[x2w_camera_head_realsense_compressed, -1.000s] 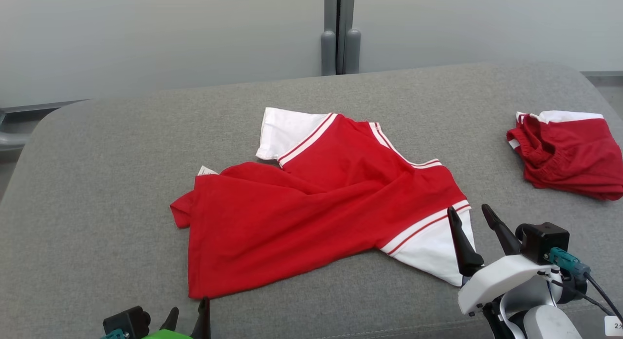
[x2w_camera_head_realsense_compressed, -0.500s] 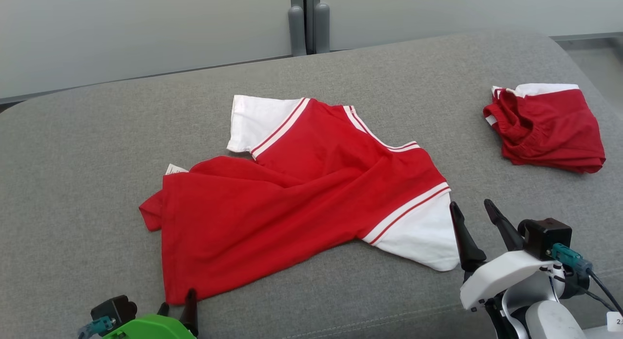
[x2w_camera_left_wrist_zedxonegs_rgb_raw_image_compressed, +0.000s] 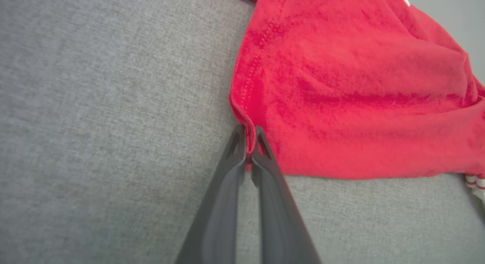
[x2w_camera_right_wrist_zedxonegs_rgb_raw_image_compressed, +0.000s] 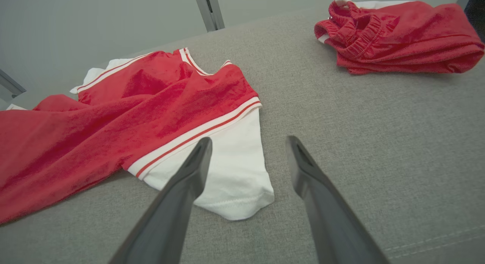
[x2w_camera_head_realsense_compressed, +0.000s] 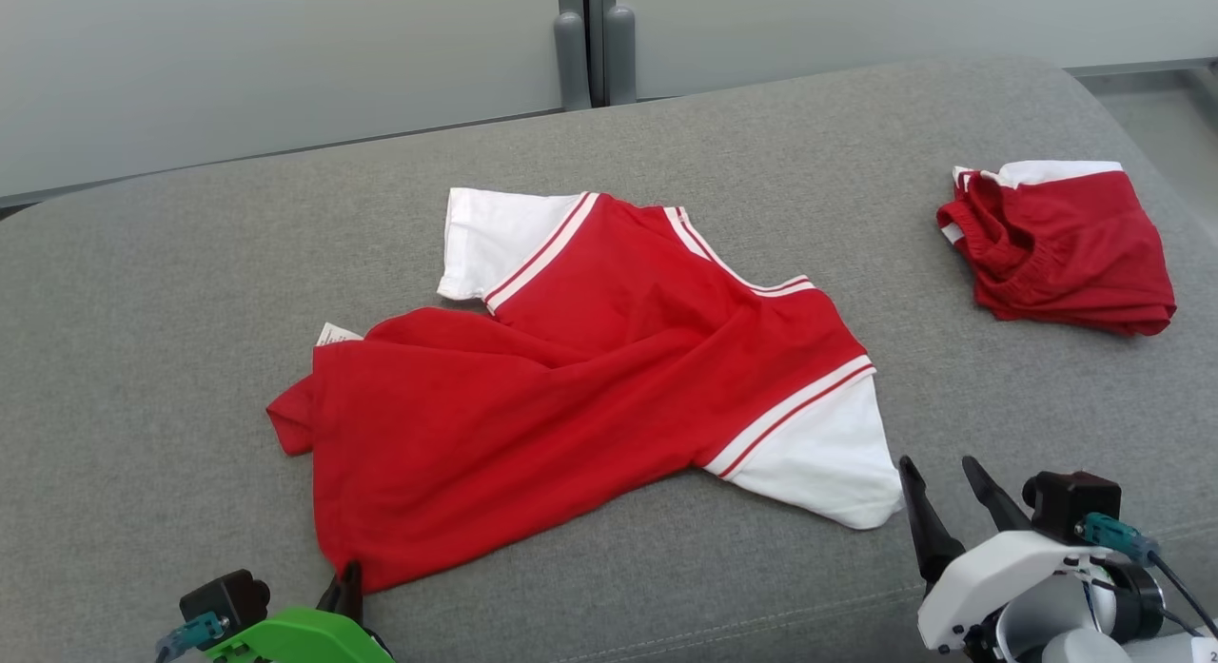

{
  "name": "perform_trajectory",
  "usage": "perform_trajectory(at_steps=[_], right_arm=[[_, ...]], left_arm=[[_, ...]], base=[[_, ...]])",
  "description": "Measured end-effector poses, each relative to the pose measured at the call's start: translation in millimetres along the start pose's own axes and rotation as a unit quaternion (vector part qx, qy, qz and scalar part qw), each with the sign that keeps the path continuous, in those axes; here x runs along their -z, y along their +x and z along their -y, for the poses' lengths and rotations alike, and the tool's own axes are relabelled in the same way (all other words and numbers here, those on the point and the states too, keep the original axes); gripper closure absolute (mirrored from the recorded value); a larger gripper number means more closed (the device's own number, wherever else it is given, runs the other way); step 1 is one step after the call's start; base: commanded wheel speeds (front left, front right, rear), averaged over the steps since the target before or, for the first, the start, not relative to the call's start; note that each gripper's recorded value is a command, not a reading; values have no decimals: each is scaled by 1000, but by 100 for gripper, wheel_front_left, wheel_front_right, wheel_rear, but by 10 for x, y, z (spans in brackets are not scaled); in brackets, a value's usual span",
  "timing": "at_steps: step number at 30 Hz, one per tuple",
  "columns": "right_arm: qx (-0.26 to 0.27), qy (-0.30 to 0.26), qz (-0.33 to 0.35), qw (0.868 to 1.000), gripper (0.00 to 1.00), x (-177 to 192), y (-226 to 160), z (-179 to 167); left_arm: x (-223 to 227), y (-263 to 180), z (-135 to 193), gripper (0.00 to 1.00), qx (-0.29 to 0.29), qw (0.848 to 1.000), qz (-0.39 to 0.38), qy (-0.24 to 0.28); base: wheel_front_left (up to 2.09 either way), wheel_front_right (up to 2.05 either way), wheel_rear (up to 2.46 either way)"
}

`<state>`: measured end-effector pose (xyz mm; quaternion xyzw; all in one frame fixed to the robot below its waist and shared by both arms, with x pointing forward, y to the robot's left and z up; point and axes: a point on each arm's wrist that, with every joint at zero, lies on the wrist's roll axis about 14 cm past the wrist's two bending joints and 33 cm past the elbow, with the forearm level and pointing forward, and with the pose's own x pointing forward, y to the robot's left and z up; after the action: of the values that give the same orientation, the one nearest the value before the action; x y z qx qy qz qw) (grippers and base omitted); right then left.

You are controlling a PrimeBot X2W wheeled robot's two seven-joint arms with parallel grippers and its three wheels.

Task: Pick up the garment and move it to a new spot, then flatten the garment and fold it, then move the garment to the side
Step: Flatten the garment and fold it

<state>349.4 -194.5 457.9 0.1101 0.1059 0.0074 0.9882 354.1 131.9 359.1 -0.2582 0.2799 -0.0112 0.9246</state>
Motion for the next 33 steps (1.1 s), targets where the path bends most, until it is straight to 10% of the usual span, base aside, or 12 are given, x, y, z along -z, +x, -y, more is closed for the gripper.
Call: perform_trajectory(at_steps=[24,29,33], right_arm=[[7,83,-120,989,0,833,320,-51],[0,68,-122,990,100,855,342,-59],[-7,68,-119,990,100,834,361,-83]], left_arm=[[-239,-106,88,100,11,999,45,5],[-261,-114,84,100,10,999,48,6],[-304,-112,105,100,14,998,56,4]], base=[[0,0,0],[0,0,0],[0,0,0]])
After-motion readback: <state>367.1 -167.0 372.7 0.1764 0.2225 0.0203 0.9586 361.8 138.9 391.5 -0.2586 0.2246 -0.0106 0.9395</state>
